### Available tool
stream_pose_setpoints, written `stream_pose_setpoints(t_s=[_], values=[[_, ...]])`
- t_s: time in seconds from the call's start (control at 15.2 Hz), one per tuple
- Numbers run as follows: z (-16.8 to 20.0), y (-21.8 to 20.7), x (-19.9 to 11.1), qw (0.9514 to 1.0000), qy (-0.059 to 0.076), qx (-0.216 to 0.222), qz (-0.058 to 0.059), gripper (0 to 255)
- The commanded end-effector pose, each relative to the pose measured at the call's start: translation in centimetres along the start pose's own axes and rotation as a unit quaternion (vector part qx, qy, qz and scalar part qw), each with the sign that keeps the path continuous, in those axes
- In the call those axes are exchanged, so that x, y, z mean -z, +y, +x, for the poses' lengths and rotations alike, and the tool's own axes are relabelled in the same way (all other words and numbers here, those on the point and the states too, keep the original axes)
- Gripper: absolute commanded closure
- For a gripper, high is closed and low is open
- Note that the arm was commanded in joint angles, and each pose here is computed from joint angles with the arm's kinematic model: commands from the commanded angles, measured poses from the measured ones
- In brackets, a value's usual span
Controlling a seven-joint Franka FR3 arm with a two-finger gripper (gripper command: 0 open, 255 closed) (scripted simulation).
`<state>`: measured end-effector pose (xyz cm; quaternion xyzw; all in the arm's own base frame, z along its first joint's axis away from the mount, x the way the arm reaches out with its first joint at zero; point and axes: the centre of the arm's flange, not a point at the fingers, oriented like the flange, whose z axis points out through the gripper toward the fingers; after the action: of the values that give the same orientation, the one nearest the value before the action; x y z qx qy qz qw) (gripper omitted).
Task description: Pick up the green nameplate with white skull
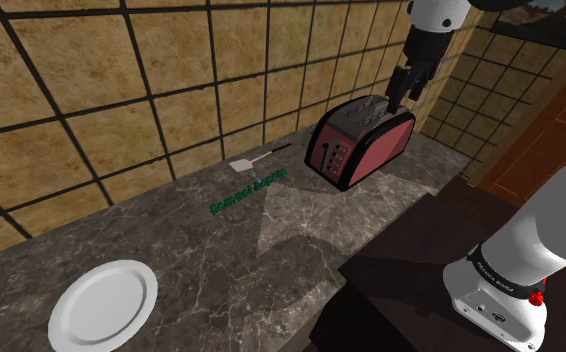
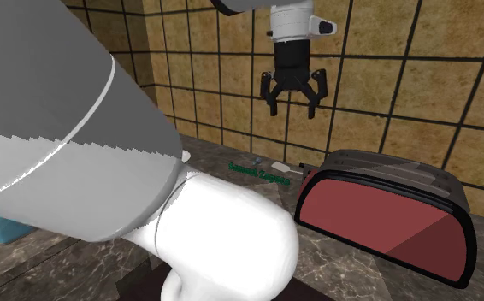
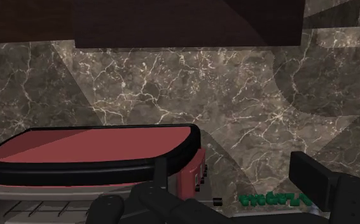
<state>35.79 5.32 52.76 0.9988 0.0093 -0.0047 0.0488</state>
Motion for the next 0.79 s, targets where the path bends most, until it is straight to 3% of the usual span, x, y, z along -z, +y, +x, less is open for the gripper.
stream_pose_setpoints(t_s=[0.0, 0.73], values=[[1.6, -1.6, -1.4, 1.0, 0.001, 0.0, 0.002, 0], [9.9, -10.2, -9.4, 0.9999, 0.0, 0.002, 0.01, 0]])
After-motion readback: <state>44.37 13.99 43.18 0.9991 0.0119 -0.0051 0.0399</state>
